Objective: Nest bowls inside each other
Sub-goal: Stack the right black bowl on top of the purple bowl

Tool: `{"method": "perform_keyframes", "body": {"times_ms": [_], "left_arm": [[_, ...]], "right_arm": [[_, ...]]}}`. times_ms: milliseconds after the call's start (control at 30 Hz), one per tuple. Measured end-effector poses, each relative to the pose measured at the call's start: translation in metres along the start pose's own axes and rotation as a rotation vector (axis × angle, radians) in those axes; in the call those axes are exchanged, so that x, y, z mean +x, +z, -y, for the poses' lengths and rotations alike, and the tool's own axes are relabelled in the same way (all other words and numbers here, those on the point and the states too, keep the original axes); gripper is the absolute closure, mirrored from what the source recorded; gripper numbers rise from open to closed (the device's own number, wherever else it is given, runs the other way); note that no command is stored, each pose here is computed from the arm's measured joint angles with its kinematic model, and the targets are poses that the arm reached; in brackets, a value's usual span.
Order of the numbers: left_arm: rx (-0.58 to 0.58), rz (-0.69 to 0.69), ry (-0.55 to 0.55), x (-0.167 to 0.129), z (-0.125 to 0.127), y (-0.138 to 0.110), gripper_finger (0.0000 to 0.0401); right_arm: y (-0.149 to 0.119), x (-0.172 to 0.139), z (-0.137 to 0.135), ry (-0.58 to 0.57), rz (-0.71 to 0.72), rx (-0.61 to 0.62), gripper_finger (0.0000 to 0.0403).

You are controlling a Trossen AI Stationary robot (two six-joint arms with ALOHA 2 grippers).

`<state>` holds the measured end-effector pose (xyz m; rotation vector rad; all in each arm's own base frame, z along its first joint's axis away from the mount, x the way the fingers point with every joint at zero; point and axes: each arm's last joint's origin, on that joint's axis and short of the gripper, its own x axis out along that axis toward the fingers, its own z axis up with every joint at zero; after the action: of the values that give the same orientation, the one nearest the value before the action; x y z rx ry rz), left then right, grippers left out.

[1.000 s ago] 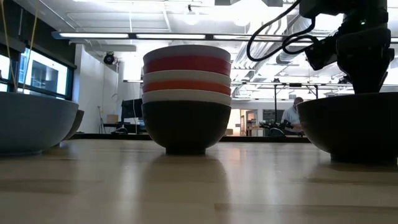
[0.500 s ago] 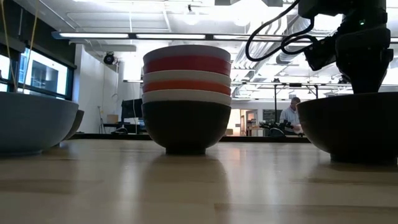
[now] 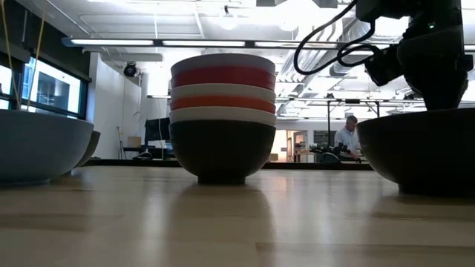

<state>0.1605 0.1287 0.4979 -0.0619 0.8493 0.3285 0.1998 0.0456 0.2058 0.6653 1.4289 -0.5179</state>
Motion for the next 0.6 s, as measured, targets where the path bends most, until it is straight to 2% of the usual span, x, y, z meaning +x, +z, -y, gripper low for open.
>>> {"method": "perform_keyframes", "body": {"times_ms": [300,600], "left_arm": [[0.008,0.0,0.0,0.0,0.0,0.0,0.0213],[0.034,0.0,0.001,0.0,0.0,0.0,0.0213]], "right_arm": [[0.003,-0.005,0.0,0.065,-0.04,0.109,0.0402],[0.017,-0.057,-0.02,0.187,0.075,0.108,0.0403]]}}
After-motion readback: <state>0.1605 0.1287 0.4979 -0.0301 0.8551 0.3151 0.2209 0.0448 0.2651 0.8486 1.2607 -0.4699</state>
